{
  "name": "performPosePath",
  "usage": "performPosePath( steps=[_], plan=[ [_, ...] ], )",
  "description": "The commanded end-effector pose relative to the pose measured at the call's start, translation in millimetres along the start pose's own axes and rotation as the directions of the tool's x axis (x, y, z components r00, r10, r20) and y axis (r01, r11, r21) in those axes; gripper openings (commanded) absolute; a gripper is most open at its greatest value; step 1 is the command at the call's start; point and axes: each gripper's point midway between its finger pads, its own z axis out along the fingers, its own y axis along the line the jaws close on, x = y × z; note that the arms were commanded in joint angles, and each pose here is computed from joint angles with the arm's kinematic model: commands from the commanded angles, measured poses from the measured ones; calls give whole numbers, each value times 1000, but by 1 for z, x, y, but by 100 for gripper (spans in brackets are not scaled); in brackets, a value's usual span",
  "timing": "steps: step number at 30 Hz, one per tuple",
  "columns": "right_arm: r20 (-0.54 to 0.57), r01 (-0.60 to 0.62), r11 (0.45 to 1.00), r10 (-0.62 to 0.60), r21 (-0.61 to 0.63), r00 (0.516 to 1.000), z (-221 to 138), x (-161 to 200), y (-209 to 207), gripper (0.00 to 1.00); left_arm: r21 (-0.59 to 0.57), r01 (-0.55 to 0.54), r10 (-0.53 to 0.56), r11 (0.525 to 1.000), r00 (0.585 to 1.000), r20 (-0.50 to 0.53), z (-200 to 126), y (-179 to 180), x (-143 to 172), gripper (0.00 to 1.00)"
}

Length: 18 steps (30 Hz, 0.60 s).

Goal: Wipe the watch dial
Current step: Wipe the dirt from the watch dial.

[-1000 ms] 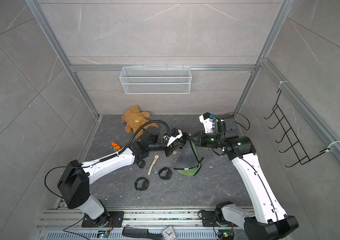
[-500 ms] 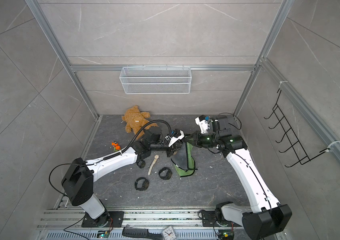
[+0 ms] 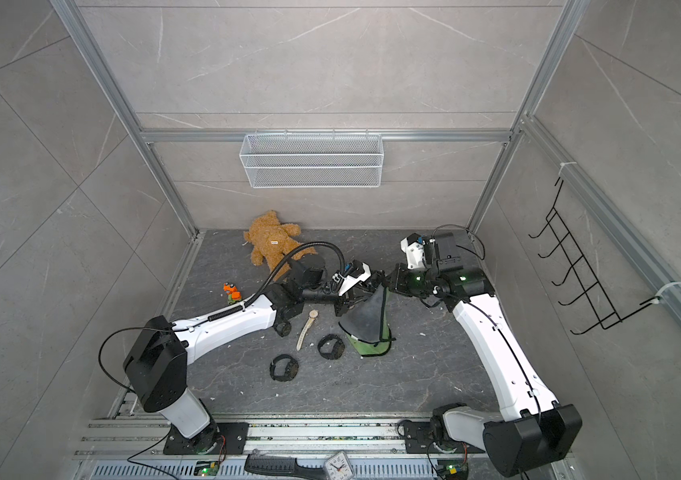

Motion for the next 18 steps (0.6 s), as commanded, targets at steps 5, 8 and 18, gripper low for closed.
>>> performPosePath(
  steps=[5,8,18],
  plan=[
    [50,49,984,-58,169,997,-30,-17,-21,0,-19,-132,133,991,984,118,-23,-10,-50,0],
    [56,56,989,-64,133,996,-34,-20,-11,0,-25,-134,136,991,984,113,-22,-8,-48,0],
    [84,101,981,-88,-165,993,-58,-19,52,0,-37,-128,131,991,987,94,-14,2,-40,0]
  ],
)
